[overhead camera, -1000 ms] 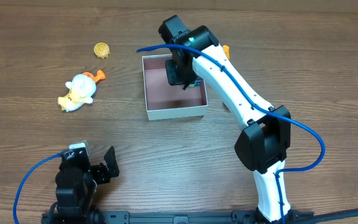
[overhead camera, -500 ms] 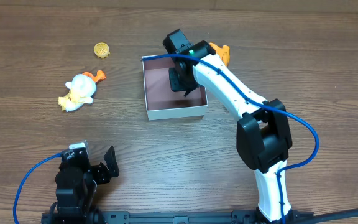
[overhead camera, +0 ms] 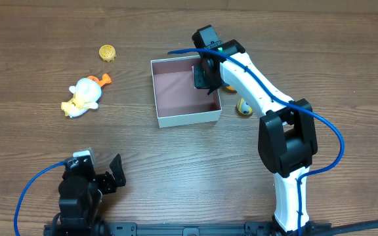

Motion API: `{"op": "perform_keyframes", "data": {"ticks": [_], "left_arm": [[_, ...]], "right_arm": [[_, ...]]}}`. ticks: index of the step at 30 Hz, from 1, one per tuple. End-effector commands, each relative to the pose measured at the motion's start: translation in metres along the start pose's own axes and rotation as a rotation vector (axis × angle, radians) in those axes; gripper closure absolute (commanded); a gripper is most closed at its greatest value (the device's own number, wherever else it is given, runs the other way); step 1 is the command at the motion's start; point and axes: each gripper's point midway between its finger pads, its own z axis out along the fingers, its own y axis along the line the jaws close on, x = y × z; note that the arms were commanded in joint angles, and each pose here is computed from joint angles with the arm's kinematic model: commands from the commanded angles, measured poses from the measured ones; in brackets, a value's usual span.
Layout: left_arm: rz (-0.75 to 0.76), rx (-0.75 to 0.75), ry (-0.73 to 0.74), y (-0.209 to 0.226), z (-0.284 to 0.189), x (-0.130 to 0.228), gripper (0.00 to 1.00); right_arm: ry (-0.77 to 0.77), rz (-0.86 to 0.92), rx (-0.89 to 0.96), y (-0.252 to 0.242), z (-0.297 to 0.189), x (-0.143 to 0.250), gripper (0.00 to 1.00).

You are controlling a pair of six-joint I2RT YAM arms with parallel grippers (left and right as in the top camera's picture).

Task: Pack container
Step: 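Withdraw the right gripper and move it to the yellow ball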

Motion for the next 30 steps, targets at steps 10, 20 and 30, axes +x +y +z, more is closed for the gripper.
{"op": "perform_keyframes", "data": {"ticks": [10,20,30], "left_arm": [[0.015,0.000,0.000,0.001,0.002,0.002,0.00],[0.015,0.000,0.000,0.001,0.002,0.002,0.00],[0.015,0.000,0.000,0.001,0.002,0.002,0.00]], "right_arm": [[-0.064,-0.008,-0.050,0.010,-0.019,-0.012,0.94],[-0.074,-0.014,-0.069,0.017,-0.020,-0.013,0.94],[-0.042,-0.067,-0.088,0.038,-0.025,0.001,0.89]]}}
